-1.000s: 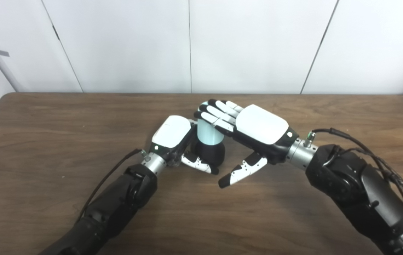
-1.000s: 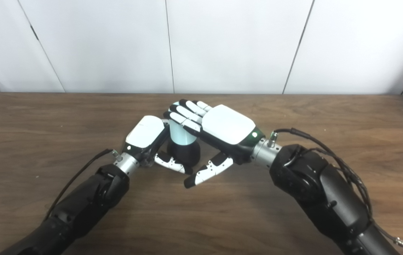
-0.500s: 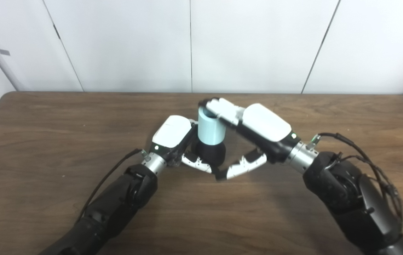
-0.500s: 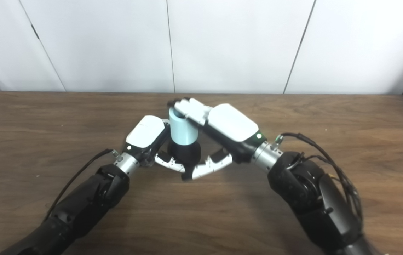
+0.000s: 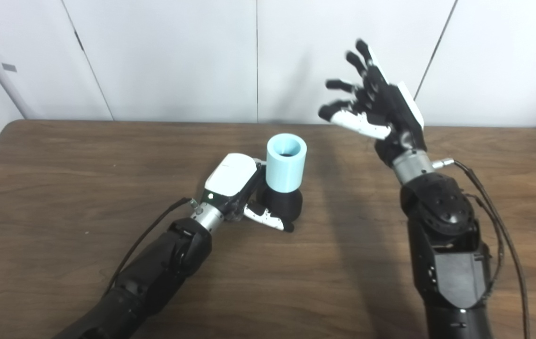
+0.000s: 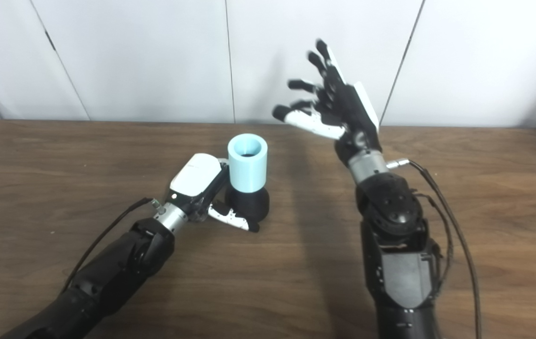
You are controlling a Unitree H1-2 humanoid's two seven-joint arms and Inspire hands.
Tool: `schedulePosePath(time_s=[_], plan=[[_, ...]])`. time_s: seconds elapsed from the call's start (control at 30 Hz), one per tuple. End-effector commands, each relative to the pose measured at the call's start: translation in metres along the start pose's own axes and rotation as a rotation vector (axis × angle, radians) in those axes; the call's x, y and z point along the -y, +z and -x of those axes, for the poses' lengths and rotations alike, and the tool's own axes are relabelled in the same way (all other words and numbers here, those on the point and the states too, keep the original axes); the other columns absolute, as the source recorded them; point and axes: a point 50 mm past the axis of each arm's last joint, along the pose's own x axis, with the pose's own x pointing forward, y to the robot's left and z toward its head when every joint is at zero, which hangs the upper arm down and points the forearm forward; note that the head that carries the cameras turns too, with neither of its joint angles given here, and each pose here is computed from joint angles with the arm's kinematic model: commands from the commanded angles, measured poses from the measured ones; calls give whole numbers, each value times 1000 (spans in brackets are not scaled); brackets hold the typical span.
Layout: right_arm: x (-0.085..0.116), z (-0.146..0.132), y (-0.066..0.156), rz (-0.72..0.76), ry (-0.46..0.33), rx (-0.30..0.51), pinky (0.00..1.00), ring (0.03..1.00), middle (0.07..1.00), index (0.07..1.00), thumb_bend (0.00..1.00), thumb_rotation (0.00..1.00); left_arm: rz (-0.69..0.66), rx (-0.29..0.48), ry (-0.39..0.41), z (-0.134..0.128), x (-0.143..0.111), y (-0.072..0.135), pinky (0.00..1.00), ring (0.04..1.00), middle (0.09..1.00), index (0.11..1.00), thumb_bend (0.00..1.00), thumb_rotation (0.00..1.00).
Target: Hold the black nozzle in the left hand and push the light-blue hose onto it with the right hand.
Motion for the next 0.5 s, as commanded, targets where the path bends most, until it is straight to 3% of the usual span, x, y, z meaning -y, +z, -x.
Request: schedulePosePath(time_s=[0.0,0.1,0.23,0.47], plan=[[4,1,7,6,-36,27,487,682,911,933,720,196,35,-63,-359,56,79,1,524,560,488,482,526,0],[8,10,-4,34,-41,-21,476,635,843,859,649,176,43,-69,-358,56,78,0,514,554,483,485,526,0],[9,22,-15,39,-59,-57,438,588,744,760,654,168,52,-73,-348,57,77,-2,477,537,471,492,527,0],[7,40,-37,64,-99,-56,443,568,697,693,655,100,49,-78,-336,58,76,-3,479,536,466,495,526,0]])
